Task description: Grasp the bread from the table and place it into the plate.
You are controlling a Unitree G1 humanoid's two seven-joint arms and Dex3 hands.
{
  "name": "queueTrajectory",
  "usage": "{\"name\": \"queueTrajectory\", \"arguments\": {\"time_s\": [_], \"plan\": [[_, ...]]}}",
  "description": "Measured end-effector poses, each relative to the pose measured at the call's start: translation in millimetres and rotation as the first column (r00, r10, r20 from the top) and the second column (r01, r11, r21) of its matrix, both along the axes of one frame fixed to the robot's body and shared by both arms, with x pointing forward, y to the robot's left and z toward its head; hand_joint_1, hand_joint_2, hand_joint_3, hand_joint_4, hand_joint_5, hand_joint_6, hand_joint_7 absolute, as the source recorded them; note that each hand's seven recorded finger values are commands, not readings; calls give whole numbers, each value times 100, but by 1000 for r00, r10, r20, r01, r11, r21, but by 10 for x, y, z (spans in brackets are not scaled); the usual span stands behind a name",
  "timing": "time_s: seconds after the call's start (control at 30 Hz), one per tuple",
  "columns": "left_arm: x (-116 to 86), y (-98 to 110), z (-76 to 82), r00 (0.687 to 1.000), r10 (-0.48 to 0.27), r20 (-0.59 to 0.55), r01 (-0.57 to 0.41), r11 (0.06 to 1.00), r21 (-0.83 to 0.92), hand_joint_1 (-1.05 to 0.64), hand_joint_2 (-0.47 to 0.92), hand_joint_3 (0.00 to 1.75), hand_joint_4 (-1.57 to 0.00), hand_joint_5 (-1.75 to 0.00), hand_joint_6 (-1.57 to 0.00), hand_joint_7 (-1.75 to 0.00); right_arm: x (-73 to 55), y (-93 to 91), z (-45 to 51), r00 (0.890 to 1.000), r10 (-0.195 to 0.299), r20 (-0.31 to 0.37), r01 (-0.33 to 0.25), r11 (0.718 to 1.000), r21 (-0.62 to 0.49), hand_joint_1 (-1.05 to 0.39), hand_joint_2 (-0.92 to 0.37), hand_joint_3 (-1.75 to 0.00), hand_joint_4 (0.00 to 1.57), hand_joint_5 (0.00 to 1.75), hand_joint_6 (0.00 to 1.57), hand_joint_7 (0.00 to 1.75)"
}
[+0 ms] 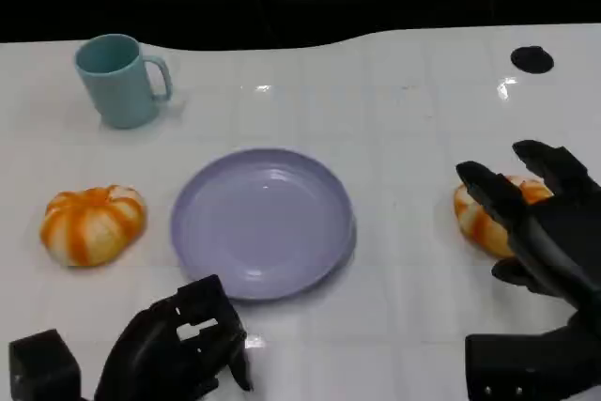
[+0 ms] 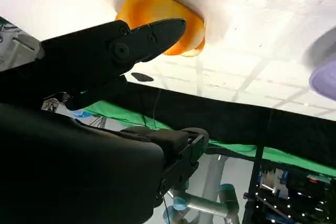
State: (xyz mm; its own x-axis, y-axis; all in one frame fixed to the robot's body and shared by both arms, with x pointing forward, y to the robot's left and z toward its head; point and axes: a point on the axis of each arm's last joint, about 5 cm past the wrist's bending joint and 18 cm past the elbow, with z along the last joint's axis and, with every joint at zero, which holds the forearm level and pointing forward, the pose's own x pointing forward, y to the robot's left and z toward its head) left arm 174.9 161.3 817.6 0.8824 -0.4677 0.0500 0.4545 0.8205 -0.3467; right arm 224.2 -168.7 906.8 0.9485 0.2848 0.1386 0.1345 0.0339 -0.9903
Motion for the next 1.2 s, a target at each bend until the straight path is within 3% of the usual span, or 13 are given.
{"name": "queueTrajectory", "arguments": {"time_s": [0.33, 0.63, 0.97, 1.2], "plan": [[2, -12, 1, 1000, 0, 0, 0, 1000, -6, -59, 84, 37, -77, -175, -71, -148, 198, 12, -80, 998, -19, -54, 16, 999, -44, -63, -81, 0, 0, 43, 23, 1], [0, -10, 1, 1000, 2, 0, -2, 1000, -8, -59, 84, 37, -78, -175, -71, -147, 363, 51, -193, 994, -37, -105, 26, 995, -98, -62, -79, 0, 4, 44, 26, 2], [-5, -8, 12, 1000, 3, 6, -3, 1000, -8, -59, 84, 37, -78, -175, -71, -148, 489, 115, -327, 980, -43, -196, 26, 996, -90, -56, -74, 0, 15, 28, 29, 0], [-24, -5, 14, 1000, 5, 8, -5, 1000, -8, -60, 84, 38, -78, -175, -71, -148, 593, 170, -328, 974, -52, -221, 32, 995, -92, -56, -74, 0, 24, 17, 32, 1]]}}
